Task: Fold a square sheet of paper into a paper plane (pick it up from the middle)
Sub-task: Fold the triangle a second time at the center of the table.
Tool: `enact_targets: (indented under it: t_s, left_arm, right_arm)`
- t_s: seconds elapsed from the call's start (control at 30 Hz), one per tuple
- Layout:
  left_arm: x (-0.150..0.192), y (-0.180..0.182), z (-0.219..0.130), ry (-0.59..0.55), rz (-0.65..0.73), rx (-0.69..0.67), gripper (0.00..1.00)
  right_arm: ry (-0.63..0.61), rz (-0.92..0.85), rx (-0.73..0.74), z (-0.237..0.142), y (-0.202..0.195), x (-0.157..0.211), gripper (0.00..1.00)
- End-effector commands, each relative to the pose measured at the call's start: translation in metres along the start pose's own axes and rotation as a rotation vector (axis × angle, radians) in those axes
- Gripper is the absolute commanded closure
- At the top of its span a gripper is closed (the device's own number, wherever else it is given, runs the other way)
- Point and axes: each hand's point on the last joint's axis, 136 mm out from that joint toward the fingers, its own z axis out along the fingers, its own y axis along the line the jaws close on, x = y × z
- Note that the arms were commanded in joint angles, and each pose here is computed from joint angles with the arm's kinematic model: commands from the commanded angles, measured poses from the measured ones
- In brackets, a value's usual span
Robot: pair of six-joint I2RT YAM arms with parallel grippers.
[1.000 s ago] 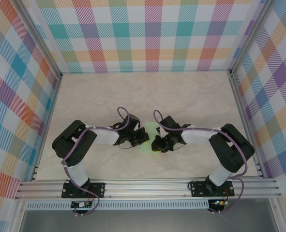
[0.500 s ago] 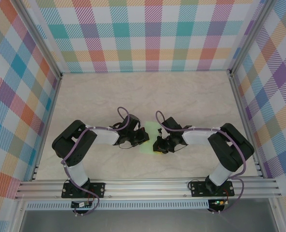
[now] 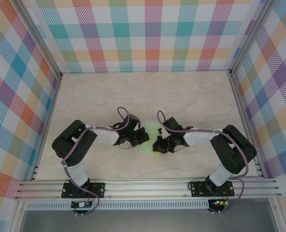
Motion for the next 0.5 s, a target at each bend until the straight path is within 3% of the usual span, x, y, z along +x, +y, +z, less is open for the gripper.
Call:
enact_targets:
  t_s: [0.0,0.2,0.47]
  left_arm:
    - [0.018,0.032,0.004,0.039,-0.012,-0.124,1.0]
    - [0.018,0.034,0.004,0.04,-0.012,-0.127,1.0]
    - [0.018,0.032,0.003,0.038,-0.01,-0.122,1.0]
  right_arm:
    - [0.038,0.051,-0.001,0.007,-0.014,0.01,0.96]
    - [0.053,0.088,0.004,0.009,-0.025,0.018,0.95]
    - [-0.037,0.03,-0.078,-0.019,0.014,-0.004,0.95]
